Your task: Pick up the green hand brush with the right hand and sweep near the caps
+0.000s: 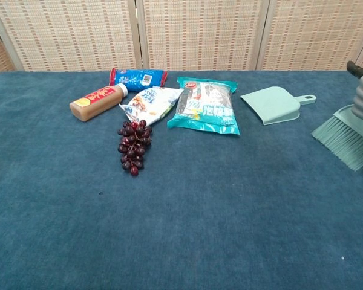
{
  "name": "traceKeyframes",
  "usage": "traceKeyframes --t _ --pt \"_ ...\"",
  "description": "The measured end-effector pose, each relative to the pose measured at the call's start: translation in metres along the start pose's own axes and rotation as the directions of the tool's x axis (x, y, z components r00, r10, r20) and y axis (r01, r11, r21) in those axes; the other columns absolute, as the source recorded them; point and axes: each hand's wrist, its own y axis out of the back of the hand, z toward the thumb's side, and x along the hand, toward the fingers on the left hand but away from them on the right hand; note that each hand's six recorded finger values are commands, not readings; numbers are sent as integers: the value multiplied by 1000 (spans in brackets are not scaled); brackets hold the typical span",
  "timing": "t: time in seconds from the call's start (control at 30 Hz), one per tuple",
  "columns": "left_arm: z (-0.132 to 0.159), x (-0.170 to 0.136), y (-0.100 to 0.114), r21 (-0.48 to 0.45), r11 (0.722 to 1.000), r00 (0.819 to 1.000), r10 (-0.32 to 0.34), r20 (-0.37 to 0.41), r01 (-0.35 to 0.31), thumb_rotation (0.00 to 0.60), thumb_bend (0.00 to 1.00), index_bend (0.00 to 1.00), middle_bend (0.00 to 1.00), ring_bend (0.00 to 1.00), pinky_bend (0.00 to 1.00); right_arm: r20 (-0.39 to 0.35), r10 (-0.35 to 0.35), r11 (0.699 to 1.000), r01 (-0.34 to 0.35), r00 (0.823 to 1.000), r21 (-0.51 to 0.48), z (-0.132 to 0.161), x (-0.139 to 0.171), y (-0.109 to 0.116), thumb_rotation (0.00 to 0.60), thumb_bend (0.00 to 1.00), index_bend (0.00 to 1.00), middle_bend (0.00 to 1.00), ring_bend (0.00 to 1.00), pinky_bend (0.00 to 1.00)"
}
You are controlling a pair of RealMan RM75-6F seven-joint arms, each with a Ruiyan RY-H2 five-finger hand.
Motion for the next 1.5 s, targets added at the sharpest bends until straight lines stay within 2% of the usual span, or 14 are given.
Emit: traceKeyframes --t 0.2,0.33,0.47,0.57,0.67,0.73,0.9,0.93,1.07,1.2,1.27,1.33,1.43,1.5 --pt "3 1 -4 8 1000 1000 -10 2 10 600 428 0 0 0 94 8 61 998 -61 998 2 0 -5 -33 600 539 1000 866 563 0" --pt "4 1 -4 9 1000 1000 -11 6 11 600 428 0 0 0 94 10 68 997 -68 998 -31 -2 -6 -42 600 539 1000 866 563 0" --pt "4 1 -3 6 1000 1000 -6 6 6 600 427 0 0 0 94 20 46 992 -43 999 -121 -9 -7 -44 600 539 1000 866 563 0" --pt "3 0 -1 1 1000 1000 -1 5 1 600 427 0 0 0 94 33 27 972 -19 999 -232 -21 -5 -48 600 539 1000 866 563 0" --pt "4 0 0 -2 1000 1000 3 11 -3 600 427 0 0 0 94 38 12 929 3 999 -370 -35 -1 -50 600 539 1000 866 563 0" --pt "5 0 0 -3 1000 1000 3 16 -3 600 427 0 0 0 94 31 -4 879 18 1000 -476 -43 5 -46 600 539 1000 866 563 0" --pt "8 0 -1 -3 1000 1000 -2 26 2 600 427 0 0 0 94 12 -71 708 59 997 -703 -56 26 -25 600 540 1000 866 563 0" --pt "9 0 -1 -4 1000 1000 -4 27 4 600 427 0 0 0 94 13 -77 686 62 997 -725 -58 30 -24 600 539 1000 866 563 0" --pt "9 1 -1 -7 1000 999 -6 32 6 600 428 0 0 0 95 -16 -85 631 42 996 -775 -43 46 -9 600 539 1000 866 563 0" --pt "5 0 0 -13 1000 1000 -4 26 5 600 427 0 0 0 95 -77 -126 581 10 989 -814 -10 71 29 600 540 986 866 562 0" --pt "4 0 0 -15 1000 1000 -5 25 5 600 428 0 0 0 95 -91 -130 586 2 987 -811 2 76 35 600 545 927 866 555 0" --pt "3 0 0 -18 1000 1000 -6 25 7 600 428 0 0 0 96 -99 -131 603 0 986 -798 15 79 39 600 541 796 845 537 0" --pt "2 1 -1 -19 1000 1000 -14 17 14 600 428 0 0 0 96 -98 -132 626 6 986 -780 31 81 42 600 465 391 627 442 0" --pt "0 2 -2 -20 1000 1000 -17 14 17 600 428 0 0 0 96 -101 -126 641 3 987 -768 40 84 41 600 405 99 399 323 0"
